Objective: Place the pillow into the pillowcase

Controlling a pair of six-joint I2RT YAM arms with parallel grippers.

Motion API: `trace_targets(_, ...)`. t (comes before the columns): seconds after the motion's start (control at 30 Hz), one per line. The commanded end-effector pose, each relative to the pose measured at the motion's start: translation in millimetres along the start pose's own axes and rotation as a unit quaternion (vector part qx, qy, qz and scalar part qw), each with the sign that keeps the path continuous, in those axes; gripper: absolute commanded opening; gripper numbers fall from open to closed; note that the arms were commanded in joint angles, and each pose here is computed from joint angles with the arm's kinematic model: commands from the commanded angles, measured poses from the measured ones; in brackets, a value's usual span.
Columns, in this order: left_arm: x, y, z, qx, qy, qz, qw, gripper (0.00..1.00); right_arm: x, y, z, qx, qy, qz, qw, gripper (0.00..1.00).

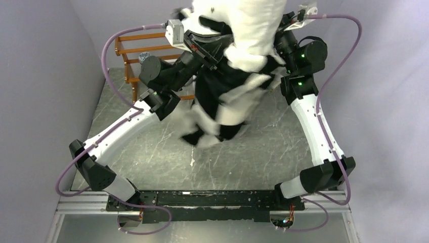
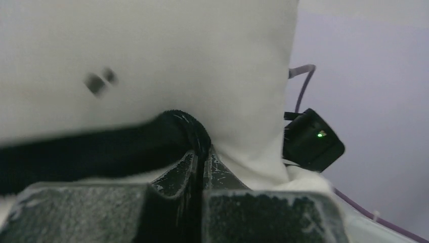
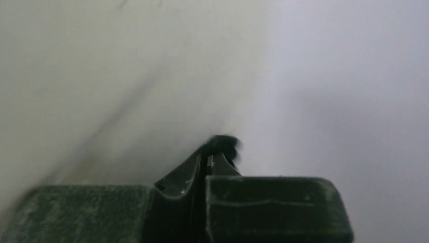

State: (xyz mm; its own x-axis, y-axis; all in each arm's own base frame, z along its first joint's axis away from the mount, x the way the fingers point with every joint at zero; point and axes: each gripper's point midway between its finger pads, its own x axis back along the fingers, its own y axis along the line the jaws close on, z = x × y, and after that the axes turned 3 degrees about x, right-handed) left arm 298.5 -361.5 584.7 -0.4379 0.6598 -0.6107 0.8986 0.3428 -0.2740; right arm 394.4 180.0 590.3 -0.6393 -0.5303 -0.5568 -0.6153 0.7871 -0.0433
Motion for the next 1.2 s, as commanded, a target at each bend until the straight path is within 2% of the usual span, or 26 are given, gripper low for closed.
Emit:
trace_targets(0.0,-4.8,-12.0,-67.0,-0.063,-0.056,0.009,0.996,0.05,28.5,54.2,-99.0,0.048,-0.107,-0.087,0.989,0.00)
trace_targets(0.07,-7.7,22.2,-90.6,-0.050,-0.080,-0.009,0.995,0.05,47.8,43.9,-73.7,0.046,-0.086,-0.046,0.994,0.00)
trace_targets(0.13,-5.2,20.2,-101.6,-0.053,-0.103,0.014,0.993,0.05,53.6,21.5,-50.8,0.066,-0.057,0.007,0.996,0.00)
trace_targets(0.2,-2.5,8.5,-98.6,-0.075,-0.095,0.034,0.992,0.05,47.3,0.7,-36.3,0.099,-0.021,0.042,0.994,0.00)
trace_targets(0.3,11.0,5.9,-83.1,-0.114,-0.086,0.054,0.988,0.05,34.3,-13.2,-40.0,0.117,0.001,0.062,0.991,0.00)
trace_targets(0.4,11.3,15.2,-69.1,-0.159,-0.063,0.050,0.984,0.05,22.3,-18.2,-55.5,0.156,-0.011,0.061,0.986,0.00)
trace_targets(0.43,10.0,19.3,-57.2,-0.163,-0.047,0.053,0.984,0.05,17.8,-20.1,-68.6,0.172,-0.014,0.064,0.983,0.00)
trace_targets(0.57,16.1,15.1,-20.5,-0.123,-0.044,0.062,0.990,0.05,6.0,-29.5,-89.2,0.224,-0.010,0.076,0.972,0.00)
trace_targets(0.67,18.3,7.3,9.0,-0.150,-0.022,0.051,0.987,0.05,0.1,-30.9,-86.1,0.242,0.001,0.067,0.968,0.00)
trace_targets(0.77,33.9,11.3,32.4,-0.183,-0.005,0.006,0.983,0.05,-0.9,-28.7,-51.6,0.233,0.038,0.039,0.971,0.00)
trace_targets(0.87,84.0,36.9,68.8,-0.165,0.007,-0.056,0.985,0.05,12.7,-21.5,-2.7,0.191,0.083,0.013,0.978,0.00)
trace_targets(0.93,120.5,45.8,91.9,-0.158,0.014,-0.092,0.983,0.05,27.8,-12.1,34.1,0.141,0.114,-0.002,0.983,0.00)
trace_targets(1.07,181.2,38.0,155.6,-0.130,0.082,-0.107,0.982,0.05,80.3,14.8,120.8,0.042,0.202,-0.008,0.978,0.00)
trace_targets(1.17,221.8,16.1,185.9,-0.097,0.142,-0.090,0.981,0.33,128.3,30.3,170.4,-0.009,0.280,-0.009,0.960,0.05)
